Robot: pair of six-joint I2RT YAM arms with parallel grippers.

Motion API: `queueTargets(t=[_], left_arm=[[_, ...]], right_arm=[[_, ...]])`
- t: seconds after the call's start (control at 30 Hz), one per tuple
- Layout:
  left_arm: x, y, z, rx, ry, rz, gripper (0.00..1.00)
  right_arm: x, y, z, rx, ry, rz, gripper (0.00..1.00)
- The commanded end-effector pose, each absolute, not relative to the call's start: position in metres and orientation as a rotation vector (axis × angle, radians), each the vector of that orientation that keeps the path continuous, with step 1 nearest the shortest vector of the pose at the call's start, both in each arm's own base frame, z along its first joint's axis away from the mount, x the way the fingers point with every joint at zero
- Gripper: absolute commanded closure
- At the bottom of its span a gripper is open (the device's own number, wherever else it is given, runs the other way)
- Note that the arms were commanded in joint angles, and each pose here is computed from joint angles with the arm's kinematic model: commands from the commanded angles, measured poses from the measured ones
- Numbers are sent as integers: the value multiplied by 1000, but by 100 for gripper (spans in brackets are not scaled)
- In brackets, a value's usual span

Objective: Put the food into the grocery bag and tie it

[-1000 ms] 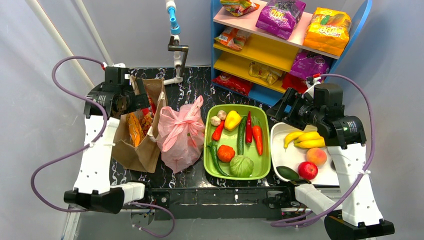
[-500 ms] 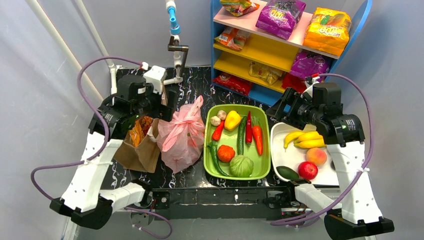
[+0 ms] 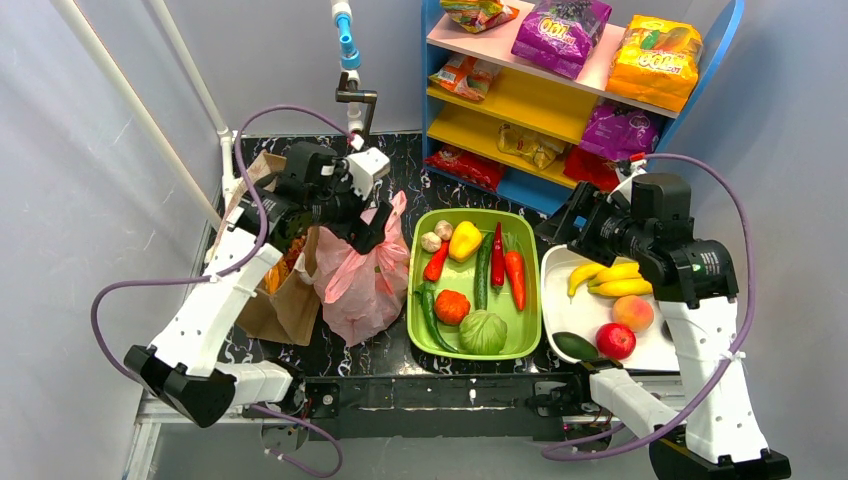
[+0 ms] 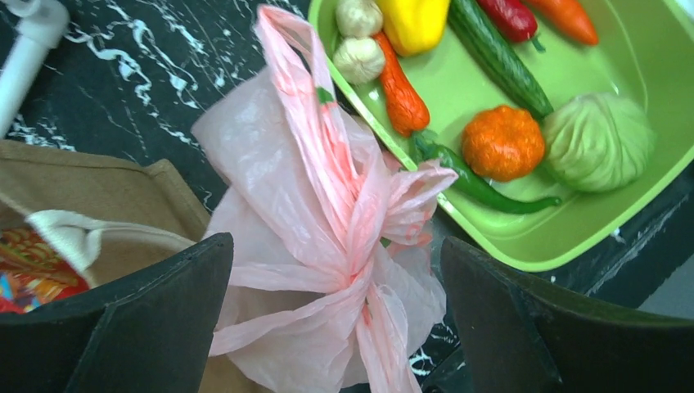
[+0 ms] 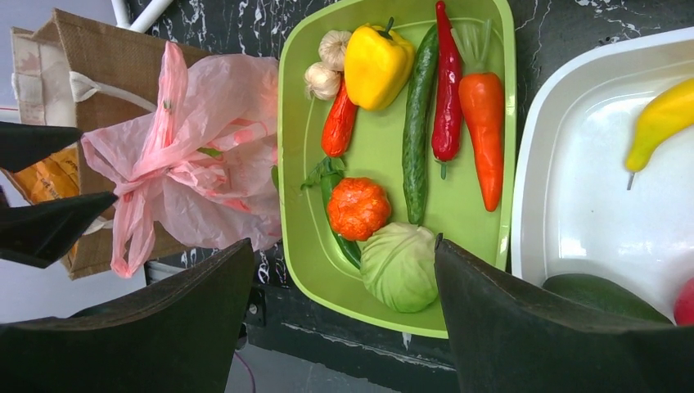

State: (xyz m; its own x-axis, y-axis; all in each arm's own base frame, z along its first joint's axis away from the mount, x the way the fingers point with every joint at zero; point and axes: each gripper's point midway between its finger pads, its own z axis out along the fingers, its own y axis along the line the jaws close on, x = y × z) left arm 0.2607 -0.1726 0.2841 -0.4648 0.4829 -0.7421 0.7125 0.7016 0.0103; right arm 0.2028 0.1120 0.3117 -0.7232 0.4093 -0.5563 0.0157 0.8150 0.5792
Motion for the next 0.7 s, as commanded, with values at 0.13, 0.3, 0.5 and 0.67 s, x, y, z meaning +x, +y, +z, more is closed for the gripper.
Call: queueTargets(t=[0.13, 0.3, 0.5, 0.67], left_arm=[[240, -180, 245, 1105, 2206, -443, 2], [245, -170, 224, 1129, 2236, -352, 2], [253, -164, 202, 1148, 2278, -275, 2], [257, -159, 195, 1145, 2303, -192, 2]], right_arm=[[197, 108, 322, 285, 2263, 712, 12], [195, 108, 323, 275, 2268, 706, 12], [193, 108, 324, 257, 2277, 706, 12], [192, 106, 323, 256, 2276, 687, 12]])
